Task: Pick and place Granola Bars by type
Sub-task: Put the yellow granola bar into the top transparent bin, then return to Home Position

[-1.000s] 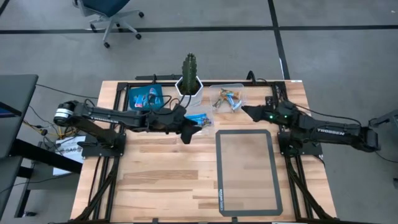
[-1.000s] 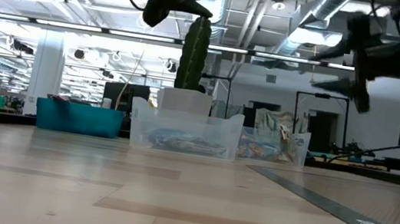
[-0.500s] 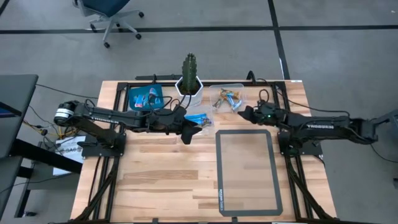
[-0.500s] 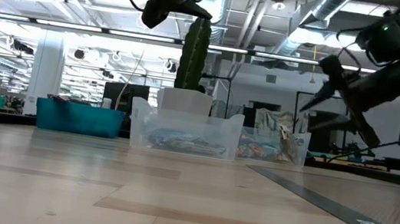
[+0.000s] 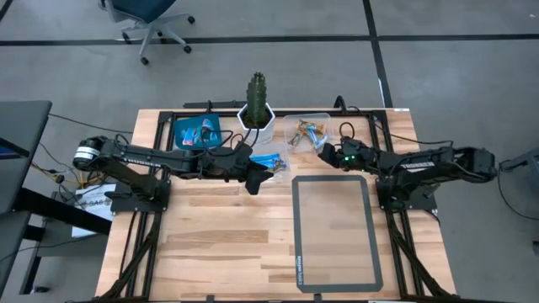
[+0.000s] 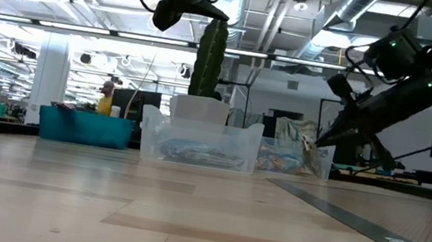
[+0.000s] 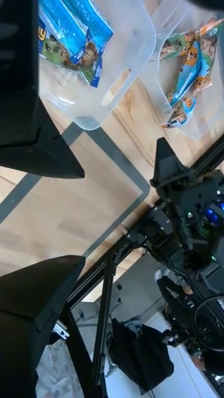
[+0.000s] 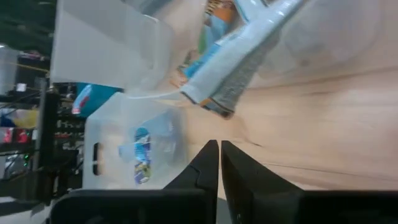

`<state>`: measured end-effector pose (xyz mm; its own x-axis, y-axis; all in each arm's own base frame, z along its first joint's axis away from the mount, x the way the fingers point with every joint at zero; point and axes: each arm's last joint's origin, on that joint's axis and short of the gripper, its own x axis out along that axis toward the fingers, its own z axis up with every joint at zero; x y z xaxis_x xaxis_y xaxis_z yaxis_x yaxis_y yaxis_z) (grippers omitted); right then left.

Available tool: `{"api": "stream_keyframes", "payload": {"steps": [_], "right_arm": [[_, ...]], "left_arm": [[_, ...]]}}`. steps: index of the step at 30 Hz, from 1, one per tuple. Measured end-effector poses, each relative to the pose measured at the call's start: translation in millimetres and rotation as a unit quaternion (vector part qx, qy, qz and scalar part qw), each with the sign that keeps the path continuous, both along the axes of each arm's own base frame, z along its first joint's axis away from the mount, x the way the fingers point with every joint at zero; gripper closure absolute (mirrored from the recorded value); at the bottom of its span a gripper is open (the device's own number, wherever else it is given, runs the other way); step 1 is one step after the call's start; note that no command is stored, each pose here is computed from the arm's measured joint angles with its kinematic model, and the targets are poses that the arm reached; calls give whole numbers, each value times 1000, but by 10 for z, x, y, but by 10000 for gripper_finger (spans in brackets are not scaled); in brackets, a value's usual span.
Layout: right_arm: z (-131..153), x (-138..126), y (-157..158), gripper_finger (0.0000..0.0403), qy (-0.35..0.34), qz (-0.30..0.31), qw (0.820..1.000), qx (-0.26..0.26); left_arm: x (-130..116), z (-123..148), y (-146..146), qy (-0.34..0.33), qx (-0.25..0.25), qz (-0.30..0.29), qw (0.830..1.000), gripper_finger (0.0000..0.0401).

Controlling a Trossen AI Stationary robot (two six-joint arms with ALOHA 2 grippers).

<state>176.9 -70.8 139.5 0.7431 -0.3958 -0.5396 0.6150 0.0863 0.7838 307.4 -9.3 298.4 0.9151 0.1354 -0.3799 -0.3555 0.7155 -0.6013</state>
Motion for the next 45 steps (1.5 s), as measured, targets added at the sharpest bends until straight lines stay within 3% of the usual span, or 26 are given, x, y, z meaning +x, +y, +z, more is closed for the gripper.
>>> {"api": "stream_keyframes", "payload": {"steps": [22,31,35,45], "right_arm": [[-124,192,-219,402,37,-74,996,45],[75,320,-298,403,18,-91,996,-3],[193,391,-347,403,21,-87,995,-49],[484,558,-430,403,-2,-10,991,-134]], "left_arm": [[1,-3,-8,0,-17,-7,1000,195],[1,-3,-9,0,-19,-7,1000,195],[1,-3,-9,0,-19,-7,1000,195],[1,-3,-9,0,-19,-7,1000,195]]}}
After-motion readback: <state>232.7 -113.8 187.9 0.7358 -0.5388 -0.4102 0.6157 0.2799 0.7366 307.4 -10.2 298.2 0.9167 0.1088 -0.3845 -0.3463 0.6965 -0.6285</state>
